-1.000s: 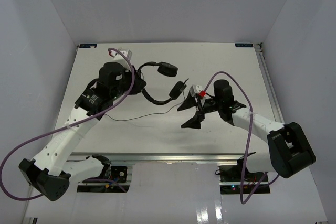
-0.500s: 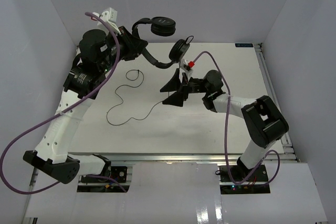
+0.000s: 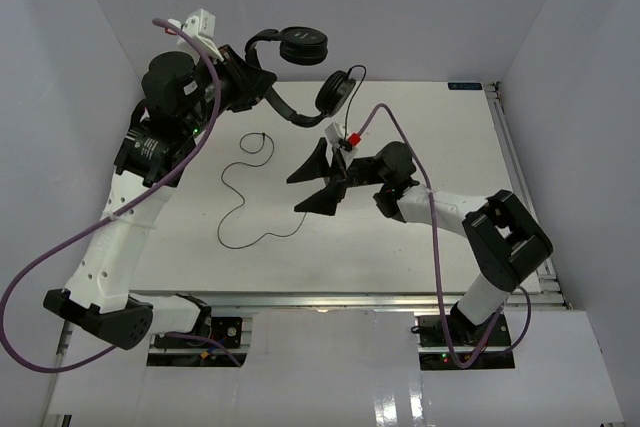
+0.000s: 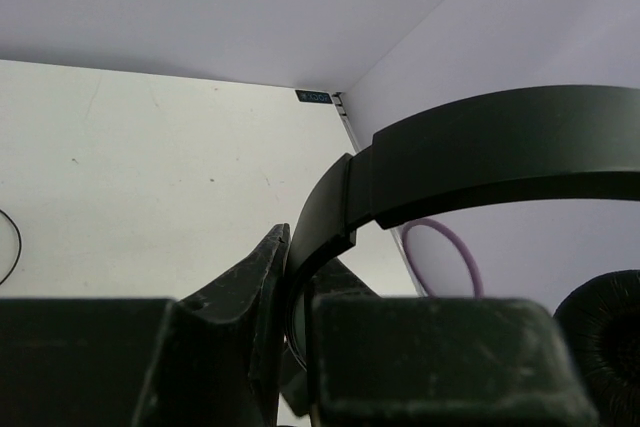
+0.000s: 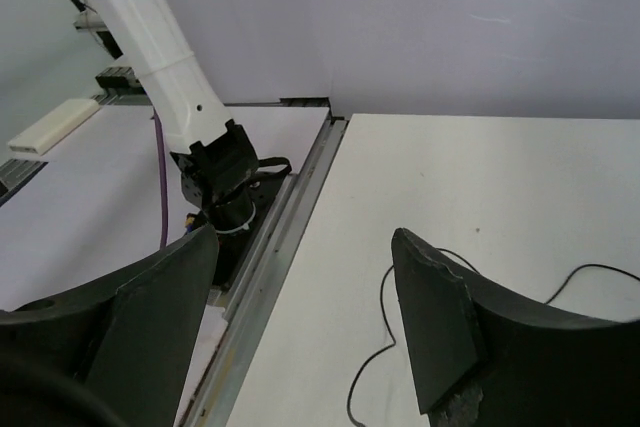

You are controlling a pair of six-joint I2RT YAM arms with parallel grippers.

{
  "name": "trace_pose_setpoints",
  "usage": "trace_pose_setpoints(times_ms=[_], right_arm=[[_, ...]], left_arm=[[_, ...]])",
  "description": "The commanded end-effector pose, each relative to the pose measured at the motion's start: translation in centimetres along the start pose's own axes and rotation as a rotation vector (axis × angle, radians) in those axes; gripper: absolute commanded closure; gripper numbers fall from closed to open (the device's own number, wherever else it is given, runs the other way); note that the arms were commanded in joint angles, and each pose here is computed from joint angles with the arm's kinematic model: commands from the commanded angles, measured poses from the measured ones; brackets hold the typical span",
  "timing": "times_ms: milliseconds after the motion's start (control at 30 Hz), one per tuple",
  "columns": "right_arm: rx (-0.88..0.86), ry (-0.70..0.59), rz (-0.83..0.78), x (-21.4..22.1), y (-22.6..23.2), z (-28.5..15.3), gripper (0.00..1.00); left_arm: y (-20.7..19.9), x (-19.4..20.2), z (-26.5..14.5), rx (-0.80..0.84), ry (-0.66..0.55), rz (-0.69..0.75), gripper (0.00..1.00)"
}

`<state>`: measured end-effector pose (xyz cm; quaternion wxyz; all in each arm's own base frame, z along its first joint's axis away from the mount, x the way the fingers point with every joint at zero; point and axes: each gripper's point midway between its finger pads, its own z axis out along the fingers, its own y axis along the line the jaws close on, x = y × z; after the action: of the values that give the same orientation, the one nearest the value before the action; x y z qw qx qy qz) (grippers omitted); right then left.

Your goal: Wrap the headphones

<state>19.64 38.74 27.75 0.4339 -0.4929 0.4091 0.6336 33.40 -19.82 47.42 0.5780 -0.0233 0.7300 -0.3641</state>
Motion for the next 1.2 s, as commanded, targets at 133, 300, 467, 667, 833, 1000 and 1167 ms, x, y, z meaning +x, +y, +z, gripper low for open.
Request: trace_pose_setpoints(times_ms=[133,300,467,667,833,1000,1167], right_arm=[[-0.161,-0.096,-0.016,-1.2,4.5,2.5,0.46],[-0.105,-0.041,-0.019,0.4,4.9,1.4,0.53],[-0.093,-0.025,-0.009,0.3,5.4,0.9,0.51],[-0.003,-0.002,0.070,0.8,3.1,0.4,0.34],[0.050,0.033,0.176,1.6,0.4,1.0,0.35],[0.041,0.019,0.212,0.8,-0.7,0.8,0.35],[0.001,-0.012,0.207,-0.6,-0.4,0.4,0.33]], left_arm=[[0.9,-6.0,-0.7,-0.055,-0.159,-0.090,1.00],[4.2,-8.1,-0.1,-0.103,-0.213,-0.149,1.00],[6.1,-7.8,0.6,-0.088,-0.209,-0.213,1.00],[5.5,-8.3,-0.8,-0.037,-0.232,-0.207,1.00],[2.9,-7.6,-2.5,0.089,-0.218,-0.167,1.00],[0.0,-7.1,-5.1,0.222,-0.224,-0.090,1.00],[0.0,-5.9,-5.7,0.239,-0.211,-0.076,1.00]])
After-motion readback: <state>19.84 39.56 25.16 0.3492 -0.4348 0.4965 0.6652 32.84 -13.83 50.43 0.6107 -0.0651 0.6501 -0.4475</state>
